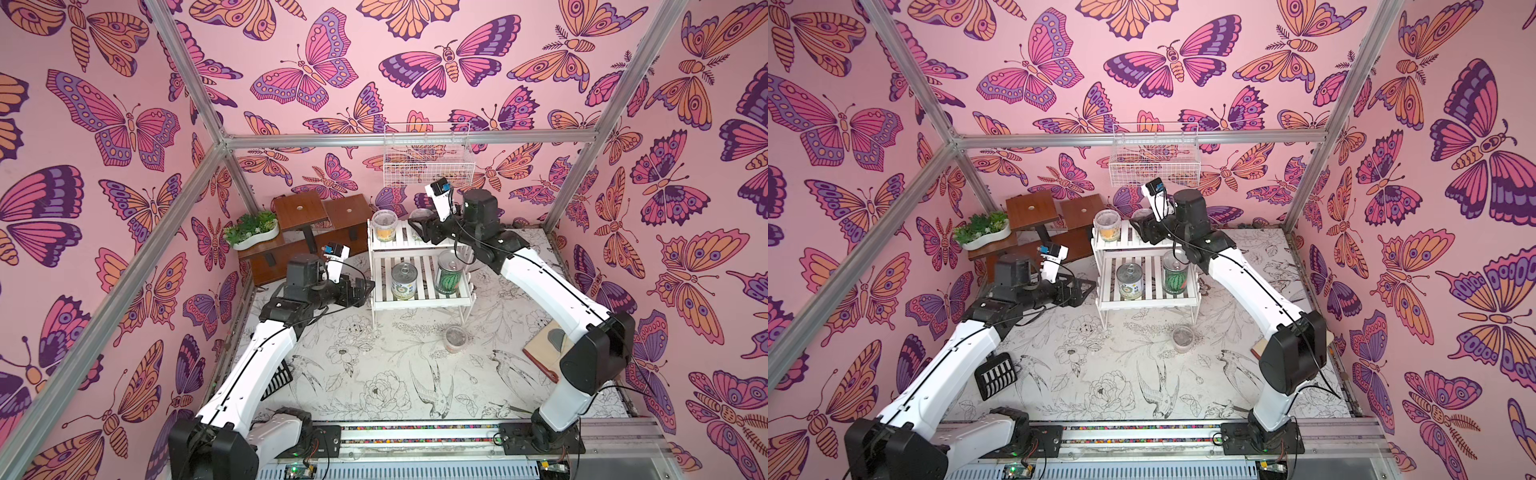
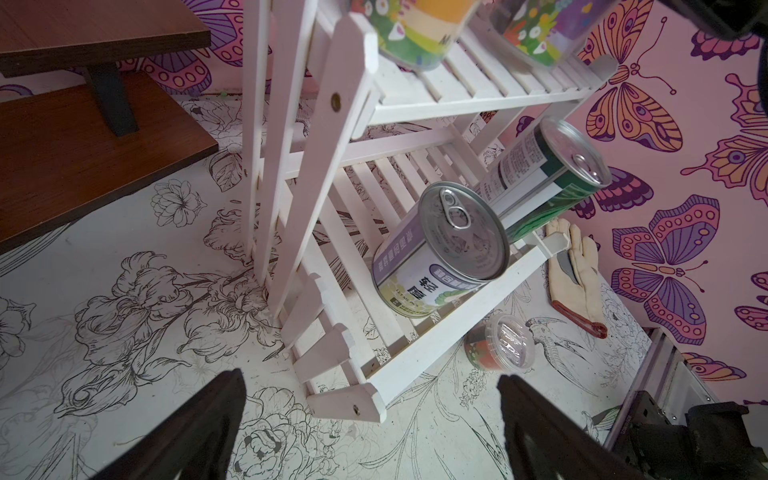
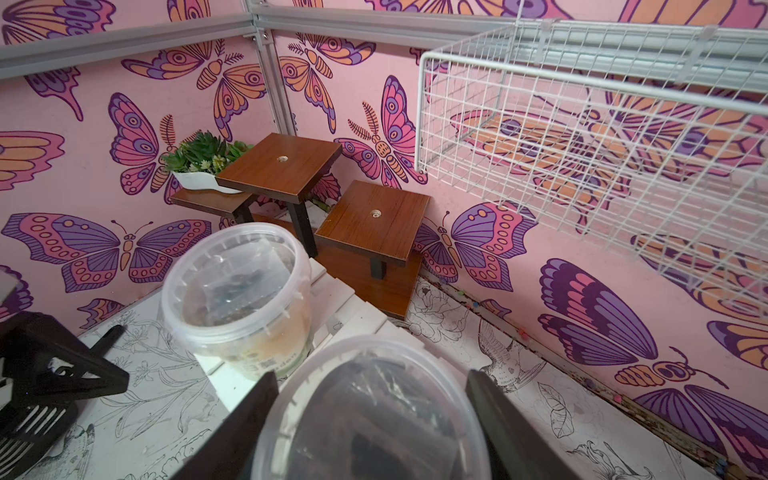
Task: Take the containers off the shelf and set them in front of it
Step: 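Pick up a container from the shelf, then place the container at the center of the board.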
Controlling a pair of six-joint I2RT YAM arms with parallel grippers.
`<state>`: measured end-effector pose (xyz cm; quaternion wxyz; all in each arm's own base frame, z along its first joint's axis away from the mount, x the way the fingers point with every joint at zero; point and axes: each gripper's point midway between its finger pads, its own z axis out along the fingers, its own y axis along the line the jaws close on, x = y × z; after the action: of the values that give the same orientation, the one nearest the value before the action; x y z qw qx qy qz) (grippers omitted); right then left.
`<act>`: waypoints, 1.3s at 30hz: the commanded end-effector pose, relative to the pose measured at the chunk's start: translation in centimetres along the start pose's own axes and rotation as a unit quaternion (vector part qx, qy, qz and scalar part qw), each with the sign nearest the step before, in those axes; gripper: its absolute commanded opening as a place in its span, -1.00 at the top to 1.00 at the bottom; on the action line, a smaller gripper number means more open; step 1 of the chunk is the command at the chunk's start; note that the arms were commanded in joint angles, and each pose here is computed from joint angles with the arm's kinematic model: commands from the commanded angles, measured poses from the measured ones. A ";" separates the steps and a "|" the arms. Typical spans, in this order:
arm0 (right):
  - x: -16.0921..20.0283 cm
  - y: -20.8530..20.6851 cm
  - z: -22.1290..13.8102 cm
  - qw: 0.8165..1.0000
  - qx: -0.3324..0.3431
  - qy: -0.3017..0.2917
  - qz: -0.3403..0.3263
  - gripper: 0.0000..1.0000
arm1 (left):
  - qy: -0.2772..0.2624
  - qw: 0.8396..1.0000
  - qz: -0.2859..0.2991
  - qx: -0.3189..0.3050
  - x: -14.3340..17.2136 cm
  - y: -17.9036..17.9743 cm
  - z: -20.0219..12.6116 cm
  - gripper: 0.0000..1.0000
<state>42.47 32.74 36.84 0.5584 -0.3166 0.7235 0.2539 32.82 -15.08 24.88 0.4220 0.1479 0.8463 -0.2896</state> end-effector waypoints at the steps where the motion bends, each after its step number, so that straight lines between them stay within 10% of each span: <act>1: -2.8 0.7 -2.3 0.999 0.002 -0.040 -0.006 0.21 | -0.001 1.000 0.006 -0.008 0.2 0.3 -0.3 -1.00; 19: -1.1 7.8 -10.8 0.997 -0.018 -0.070 -0.018 0.24 | -0.004 1.000 0.001 -0.012 0.3 0.4 -0.4 -1.00; 39: 14.3 14.8 -13.7 0.999 -0.037 -0.032 0.007 0.25 | -0.002 1.000 -0.004 -0.023 1.3 0.5 -0.9 -1.00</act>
<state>19.62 30.25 25.83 0.5406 -0.3639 0.7058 0.2779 32.16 -14.39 24.59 0.4290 0.1372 0.8489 -0.2766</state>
